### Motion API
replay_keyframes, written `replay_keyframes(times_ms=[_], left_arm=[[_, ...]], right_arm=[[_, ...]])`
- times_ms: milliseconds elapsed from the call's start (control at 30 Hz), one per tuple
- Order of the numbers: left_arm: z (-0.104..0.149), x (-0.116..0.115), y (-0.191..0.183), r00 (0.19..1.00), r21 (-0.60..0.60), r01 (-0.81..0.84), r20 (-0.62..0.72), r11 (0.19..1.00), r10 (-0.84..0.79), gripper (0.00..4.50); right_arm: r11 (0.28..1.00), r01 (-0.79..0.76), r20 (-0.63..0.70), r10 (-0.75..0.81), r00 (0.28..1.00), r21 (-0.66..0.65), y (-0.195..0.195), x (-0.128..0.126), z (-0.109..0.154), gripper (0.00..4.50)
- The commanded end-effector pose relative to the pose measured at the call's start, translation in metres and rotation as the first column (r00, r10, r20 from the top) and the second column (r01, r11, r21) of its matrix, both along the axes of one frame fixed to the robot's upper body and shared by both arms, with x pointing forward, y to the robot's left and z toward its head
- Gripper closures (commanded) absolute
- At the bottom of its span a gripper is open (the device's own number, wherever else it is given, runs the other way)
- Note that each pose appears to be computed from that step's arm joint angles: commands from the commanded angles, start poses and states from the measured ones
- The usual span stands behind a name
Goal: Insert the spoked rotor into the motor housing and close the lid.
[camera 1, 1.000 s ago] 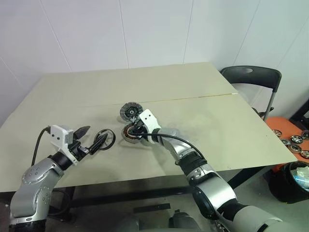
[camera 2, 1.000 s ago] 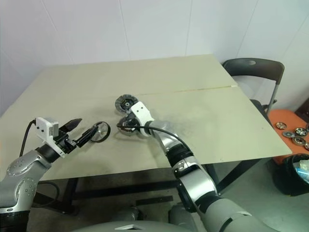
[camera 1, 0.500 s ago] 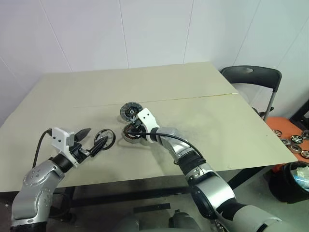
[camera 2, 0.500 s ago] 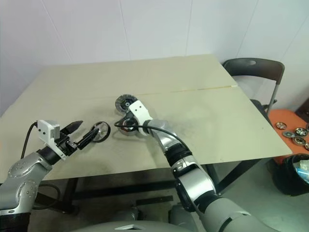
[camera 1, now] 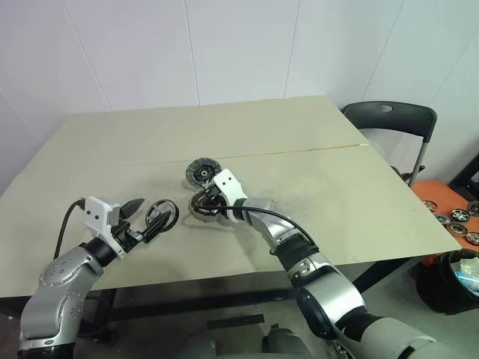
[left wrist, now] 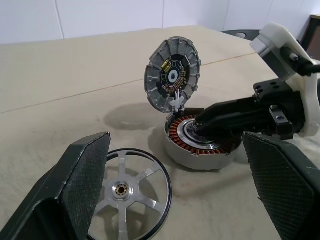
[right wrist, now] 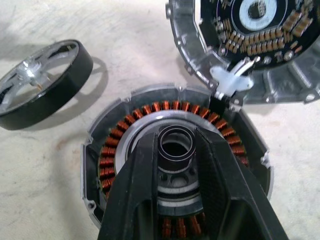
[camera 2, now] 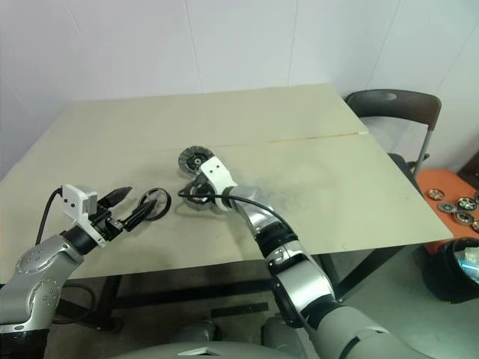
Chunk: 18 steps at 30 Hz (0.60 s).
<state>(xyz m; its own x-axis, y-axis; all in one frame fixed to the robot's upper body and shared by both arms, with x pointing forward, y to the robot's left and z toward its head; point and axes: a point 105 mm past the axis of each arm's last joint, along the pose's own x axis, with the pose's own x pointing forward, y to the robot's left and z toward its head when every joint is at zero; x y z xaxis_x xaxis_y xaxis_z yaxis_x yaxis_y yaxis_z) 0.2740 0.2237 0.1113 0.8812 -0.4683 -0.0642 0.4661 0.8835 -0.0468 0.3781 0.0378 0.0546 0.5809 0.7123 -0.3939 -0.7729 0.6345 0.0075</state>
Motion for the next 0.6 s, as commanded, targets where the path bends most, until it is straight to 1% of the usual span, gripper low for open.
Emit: replay_keyframes(times_ms=[33, 67, 133, 433, 533, 600], left_arm=[[0.0175, 0.0015, -0.0049, 0.998, 0.020, 0.017, 0.057, 1.000, -0.018, 0.00], [0.0176, 0.0014, -0.0050, 0.998, 0.020, 0.017, 0.057, 1.000, -0.018, 0.00], [0.0176, 0.0014, -0.0050, 0.998, 0.019, 0.016, 0.055, 1.000, -0.017, 0.00], [0.0128, -0.0009, -0.0040, 0.999, 0.017, 0.016, 0.042, 1.000, -0.016, 0.00], [0.0127, -0.0006, -0.0049, 0.999, 0.017, 0.017, 0.042, 1.000, -0.017, 0.00], [0.0131, -0.0004, -0.0054, 0.999, 0.018, 0.017, 0.044, 1.000, -0.018, 0.00]], right_arm=[[1.000, -0.010, 0.055, 0.009, 0.998, 0.016, 0.0060, 0.0051, 0.0168, 2.86], [1.000, -0.010, 0.056, 0.009, 0.998, 0.016, 0.0060, 0.0052, 0.0169, 2.48], [1.000, -0.009, 0.056, 0.008, 0.998, 0.026, 0.0066, 0.0054, 0.0181, 1.90], [0.999, -0.003, 0.061, 0.000, 0.998, 0.039, 0.0070, 0.0065, 0.0196, 1.90], [0.999, -0.003, 0.067, 0.001, 0.998, 0.040, 0.0070, 0.0069, 0.0200, 2.51], [0.999, -0.010, 0.080, 0.007, 0.997, 0.033, 0.0073, 0.0069, 0.0206, 3.17]])
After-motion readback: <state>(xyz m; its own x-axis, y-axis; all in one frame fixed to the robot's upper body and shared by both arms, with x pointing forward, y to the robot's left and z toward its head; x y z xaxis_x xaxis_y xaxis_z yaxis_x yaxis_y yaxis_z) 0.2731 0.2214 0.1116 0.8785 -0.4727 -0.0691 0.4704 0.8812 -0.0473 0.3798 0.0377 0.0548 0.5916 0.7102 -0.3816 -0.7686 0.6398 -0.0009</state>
